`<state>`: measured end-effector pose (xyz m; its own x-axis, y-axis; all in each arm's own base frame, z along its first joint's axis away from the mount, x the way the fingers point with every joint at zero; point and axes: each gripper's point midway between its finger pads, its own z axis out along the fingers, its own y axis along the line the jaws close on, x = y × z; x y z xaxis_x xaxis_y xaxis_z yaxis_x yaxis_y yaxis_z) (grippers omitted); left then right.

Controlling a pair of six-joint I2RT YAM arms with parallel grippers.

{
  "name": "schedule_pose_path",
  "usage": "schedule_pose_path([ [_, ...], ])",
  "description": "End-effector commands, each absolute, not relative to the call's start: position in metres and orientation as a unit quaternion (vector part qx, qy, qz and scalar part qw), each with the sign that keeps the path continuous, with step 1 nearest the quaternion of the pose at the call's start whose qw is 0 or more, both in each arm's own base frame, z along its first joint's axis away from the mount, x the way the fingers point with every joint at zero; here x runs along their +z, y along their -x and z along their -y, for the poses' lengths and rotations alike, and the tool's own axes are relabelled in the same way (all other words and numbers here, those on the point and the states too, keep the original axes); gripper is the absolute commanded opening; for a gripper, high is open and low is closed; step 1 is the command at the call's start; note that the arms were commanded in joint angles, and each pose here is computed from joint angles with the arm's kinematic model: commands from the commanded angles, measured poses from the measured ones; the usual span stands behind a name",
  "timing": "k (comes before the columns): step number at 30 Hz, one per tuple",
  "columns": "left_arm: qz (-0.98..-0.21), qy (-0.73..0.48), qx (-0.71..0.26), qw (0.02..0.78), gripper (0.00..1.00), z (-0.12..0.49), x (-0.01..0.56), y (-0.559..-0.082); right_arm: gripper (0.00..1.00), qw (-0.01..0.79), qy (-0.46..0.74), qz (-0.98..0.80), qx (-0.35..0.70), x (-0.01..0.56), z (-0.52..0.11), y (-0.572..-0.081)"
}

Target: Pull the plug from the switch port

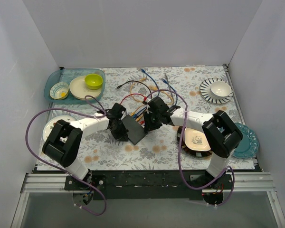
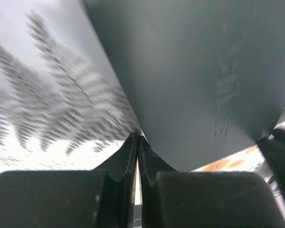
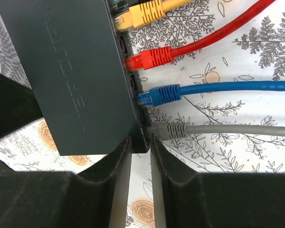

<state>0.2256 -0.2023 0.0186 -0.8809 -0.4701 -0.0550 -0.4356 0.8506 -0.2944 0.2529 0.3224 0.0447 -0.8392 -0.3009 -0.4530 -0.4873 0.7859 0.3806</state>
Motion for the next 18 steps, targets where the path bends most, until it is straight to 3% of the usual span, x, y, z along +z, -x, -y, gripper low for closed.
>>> schedule_pose_path([
  [1,-0.95,0.255,-0.138,0.114,0.0,0.18,0.035,-0.259,0.27,0.21,0.219,-0.92,0.246,0.068,-0.327,-0.25],
  [7,-0.93,0.303,-0.142,0.149,0.0,0.14,0.058,-0.29,0.26,0.281,0.185,-0.911,0.24,0.108,-0.318,-0.284],
  [10,-0.928,0.308,-0.152,0.142,0.0,0.143,0.06,-0.288,0.23,0.275,0.171,-0.919,0.225,0.105,-0.311,-0.306],
  [16,-0.924,0.326,-0.171,0.107,0.0,0.147,0.042,-0.257,0.03,0.242,0.179,-0.929,0.215,0.082,-0.318,-0.323],
  [18,-0.924,0.325,-0.175,0.099,0.0,0.15,0.037,-0.244,0.02,0.232,0.178,-0.929,0.225,0.079,-0.322,-0.32],
])
